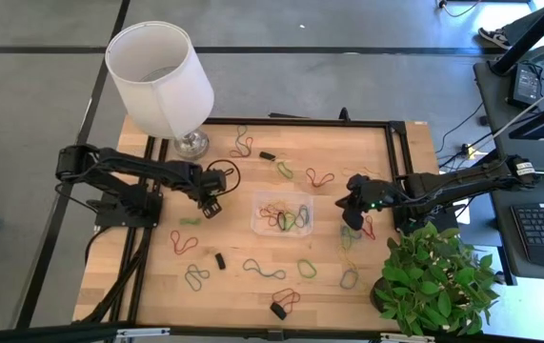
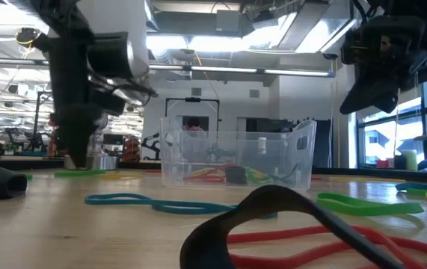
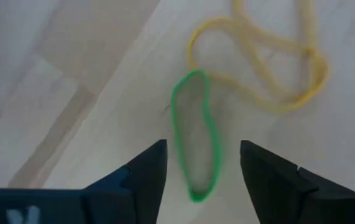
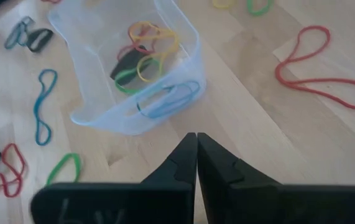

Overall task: Pick and place rubber bands into bin
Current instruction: Put the green rubber band into the transparent bin

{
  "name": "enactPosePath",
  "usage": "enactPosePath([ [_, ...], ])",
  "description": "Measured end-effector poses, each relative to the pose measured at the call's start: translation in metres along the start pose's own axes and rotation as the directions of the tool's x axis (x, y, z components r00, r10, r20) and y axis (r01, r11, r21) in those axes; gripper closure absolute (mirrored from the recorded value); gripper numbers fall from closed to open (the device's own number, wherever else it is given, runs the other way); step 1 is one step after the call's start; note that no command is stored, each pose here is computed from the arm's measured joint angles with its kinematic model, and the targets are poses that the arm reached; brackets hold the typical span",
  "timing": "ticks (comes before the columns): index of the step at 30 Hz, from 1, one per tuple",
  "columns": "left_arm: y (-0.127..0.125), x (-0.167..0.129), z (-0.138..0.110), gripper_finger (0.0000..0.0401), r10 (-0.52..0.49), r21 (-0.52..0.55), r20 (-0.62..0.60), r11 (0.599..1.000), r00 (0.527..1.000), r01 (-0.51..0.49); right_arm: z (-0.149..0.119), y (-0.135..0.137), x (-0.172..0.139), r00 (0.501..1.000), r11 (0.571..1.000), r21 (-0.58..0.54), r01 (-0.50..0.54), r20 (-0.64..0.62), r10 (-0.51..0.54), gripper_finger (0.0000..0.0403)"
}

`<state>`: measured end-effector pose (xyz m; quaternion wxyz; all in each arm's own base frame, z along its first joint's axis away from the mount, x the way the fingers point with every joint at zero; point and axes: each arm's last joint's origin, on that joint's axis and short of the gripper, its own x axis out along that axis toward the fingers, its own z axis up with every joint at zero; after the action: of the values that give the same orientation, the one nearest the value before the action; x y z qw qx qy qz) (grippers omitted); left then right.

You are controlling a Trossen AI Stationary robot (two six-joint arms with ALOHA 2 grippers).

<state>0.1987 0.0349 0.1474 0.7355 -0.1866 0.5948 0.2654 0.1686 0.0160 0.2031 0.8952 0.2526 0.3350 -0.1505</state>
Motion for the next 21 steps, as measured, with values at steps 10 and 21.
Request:
enactPosePath([
  [10, 0.003, 0.016, -0.011, 0.0256, -0.014, -0.004, 0.038, 1.000, 0.999, 0.014, 0.002, 0.001, 0.000, 1.000, 1.000, 0.002, -0.015, 0.019, 0.015, 0.0386],
  [21, -0.004, 0.004, -0.009, 0.0398, -0.029, -0.059, -0.038, 0.998, 0.999, 0.027, 0.002, 0.002, 0.000, 1.000, 1.000, 0.001, -0.016, 0.019, 0.016, 0.0386],
])
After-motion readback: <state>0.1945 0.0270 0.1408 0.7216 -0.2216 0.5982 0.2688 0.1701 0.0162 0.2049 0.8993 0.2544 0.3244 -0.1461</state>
